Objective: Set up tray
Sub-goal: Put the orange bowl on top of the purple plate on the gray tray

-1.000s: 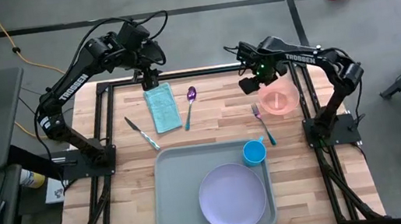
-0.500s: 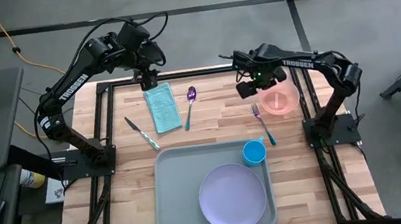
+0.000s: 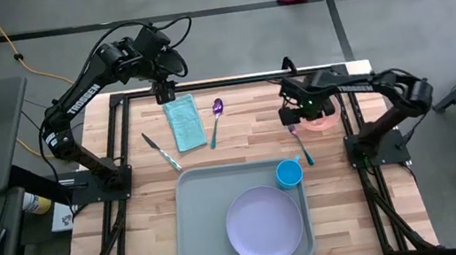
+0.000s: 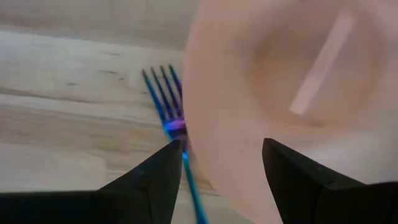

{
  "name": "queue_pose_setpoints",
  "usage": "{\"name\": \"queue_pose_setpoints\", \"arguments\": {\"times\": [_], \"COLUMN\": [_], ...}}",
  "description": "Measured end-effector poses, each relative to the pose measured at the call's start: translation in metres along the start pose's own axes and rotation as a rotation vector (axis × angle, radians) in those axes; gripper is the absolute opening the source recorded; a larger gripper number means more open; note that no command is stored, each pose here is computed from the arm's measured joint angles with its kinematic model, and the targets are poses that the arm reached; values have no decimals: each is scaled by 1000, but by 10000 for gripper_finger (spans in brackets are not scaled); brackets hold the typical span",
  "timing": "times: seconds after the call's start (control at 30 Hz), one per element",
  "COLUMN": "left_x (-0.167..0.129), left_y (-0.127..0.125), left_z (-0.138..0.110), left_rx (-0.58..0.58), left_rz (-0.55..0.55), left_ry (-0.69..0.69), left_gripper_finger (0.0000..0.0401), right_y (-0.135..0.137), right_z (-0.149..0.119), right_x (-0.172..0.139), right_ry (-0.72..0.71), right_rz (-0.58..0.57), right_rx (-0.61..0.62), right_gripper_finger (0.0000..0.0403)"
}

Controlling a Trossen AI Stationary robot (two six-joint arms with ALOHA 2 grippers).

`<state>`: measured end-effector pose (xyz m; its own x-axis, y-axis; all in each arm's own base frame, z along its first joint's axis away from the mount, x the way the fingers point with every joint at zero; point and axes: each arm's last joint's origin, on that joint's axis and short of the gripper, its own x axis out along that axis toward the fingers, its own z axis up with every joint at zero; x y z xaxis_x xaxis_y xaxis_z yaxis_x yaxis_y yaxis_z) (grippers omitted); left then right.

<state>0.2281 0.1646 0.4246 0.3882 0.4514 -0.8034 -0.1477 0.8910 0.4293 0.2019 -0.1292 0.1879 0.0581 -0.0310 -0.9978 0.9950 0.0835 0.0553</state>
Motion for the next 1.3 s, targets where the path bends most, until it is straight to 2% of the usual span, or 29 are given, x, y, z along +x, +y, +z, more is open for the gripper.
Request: {"name": "queue_pose_setpoints", "arguments": {"times": [0.17, 0.37, 0.53, 0.73, 0.9, 1.03, 1.3], "left_x": [0, 0, 0, -1, -1, -1, -1], "left_y": [0, 1, 1, 1, 1, 1, 1], "left_z": [0, 2, 2, 2, 2, 2, 2], "left_rx": [3, 0, 0, -8, -8, -8, -8], "left_rz": [-2, 9, 9, 8, 8, 7, 7], "left_ry": [-5, -21, -21, -21, -21, -22, -22], "left_gripper_finger": [294, 294, 294, 294, 294, 294, 294], "right_y": [-13, -21, -20, -18, -18, -15, 3], "right_z": [-12, -20, -18, -15, -16, -15, -3], "right_x": [12, 27, 26, 23, 21, 10, -50], "right_ry": [9, 47, 29, -4, 7, 4, -94], "right_rz": [72, 74, 76, 78, 75, 63, 120], "right_rx": [17, -6, -67, -135, -162, -199, -289], "right_gripper_finger": [202, 183, 126, 20, 12, 4, 1]}}
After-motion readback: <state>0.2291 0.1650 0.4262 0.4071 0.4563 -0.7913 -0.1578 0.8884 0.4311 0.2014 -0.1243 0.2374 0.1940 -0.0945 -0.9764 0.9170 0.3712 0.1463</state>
